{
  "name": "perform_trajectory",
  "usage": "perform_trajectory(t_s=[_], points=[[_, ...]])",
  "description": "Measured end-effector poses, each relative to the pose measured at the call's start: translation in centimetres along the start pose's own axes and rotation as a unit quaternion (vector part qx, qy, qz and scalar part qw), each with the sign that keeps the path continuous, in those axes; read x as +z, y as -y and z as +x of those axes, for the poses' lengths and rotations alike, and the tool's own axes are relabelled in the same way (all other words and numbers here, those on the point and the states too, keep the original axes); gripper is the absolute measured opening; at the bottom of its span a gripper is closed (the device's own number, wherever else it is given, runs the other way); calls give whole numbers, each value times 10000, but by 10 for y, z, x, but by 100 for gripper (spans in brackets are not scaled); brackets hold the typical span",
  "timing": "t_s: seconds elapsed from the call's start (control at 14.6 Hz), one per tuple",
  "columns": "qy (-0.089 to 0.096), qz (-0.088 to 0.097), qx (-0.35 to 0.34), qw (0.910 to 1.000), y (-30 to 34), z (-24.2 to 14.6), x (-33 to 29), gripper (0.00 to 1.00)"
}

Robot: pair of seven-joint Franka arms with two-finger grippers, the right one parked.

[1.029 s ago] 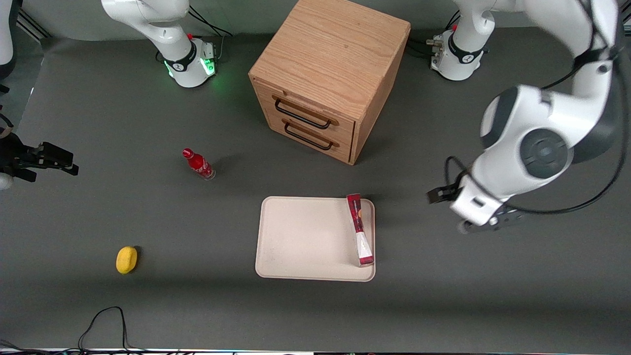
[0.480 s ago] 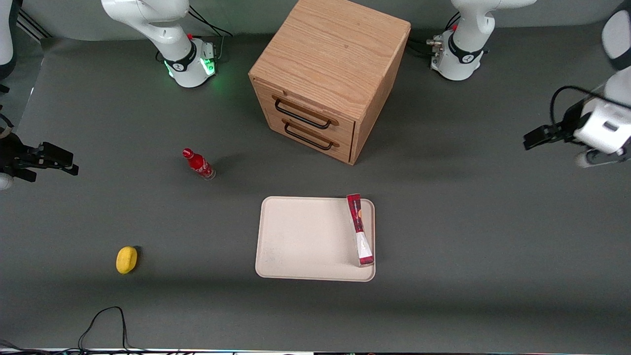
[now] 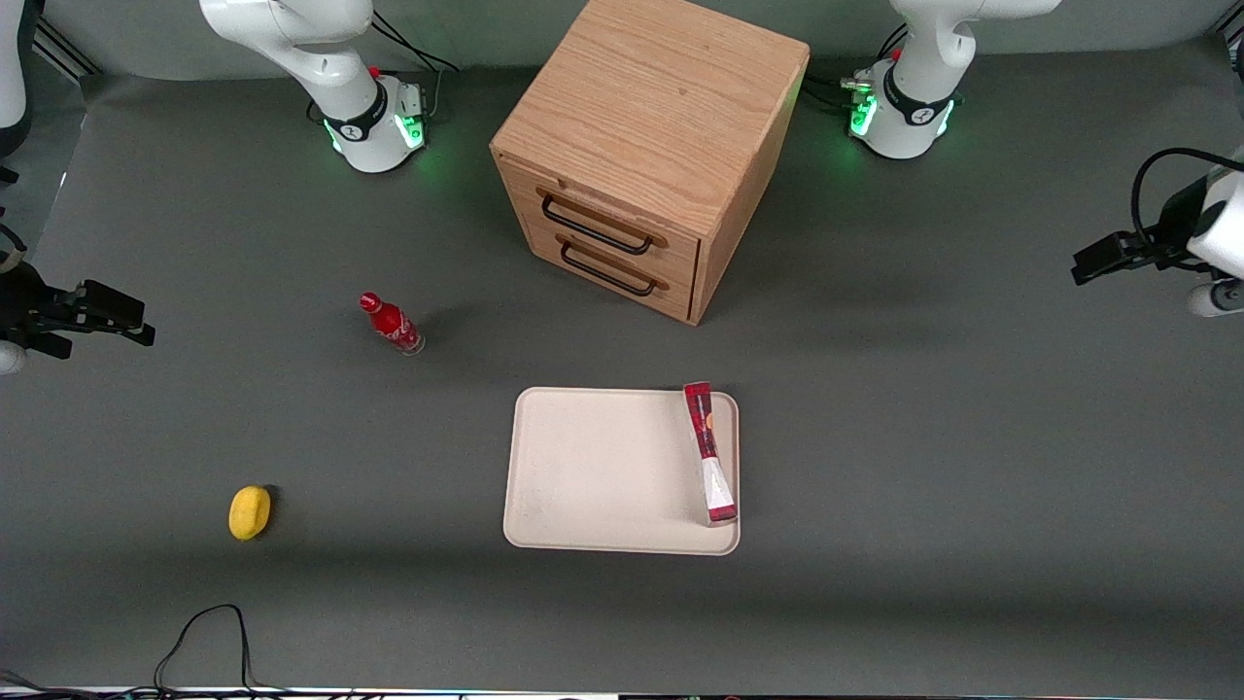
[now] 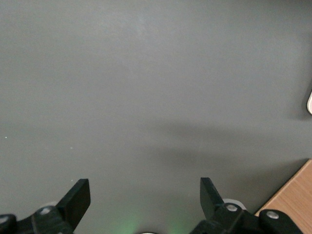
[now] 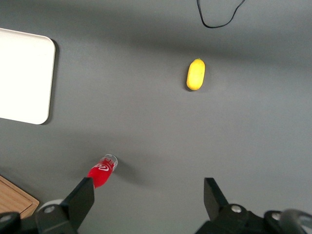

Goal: Place red cookie box on tray

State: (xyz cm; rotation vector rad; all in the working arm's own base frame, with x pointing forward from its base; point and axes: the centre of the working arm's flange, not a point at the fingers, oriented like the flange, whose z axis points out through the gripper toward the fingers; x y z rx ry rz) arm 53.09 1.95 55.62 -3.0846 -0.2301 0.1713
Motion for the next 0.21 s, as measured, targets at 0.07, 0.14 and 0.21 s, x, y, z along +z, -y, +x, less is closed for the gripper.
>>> perform_trajectory(t_s=[0.07, 0.14, 0.21], points=[[49, 41, 47, 10000, -7, 3, -4, 100], [82, 63, 76, 9999, -12, 5, -7, 100], [111, 75, 80, 9999, -13, 7, -10, 100]])
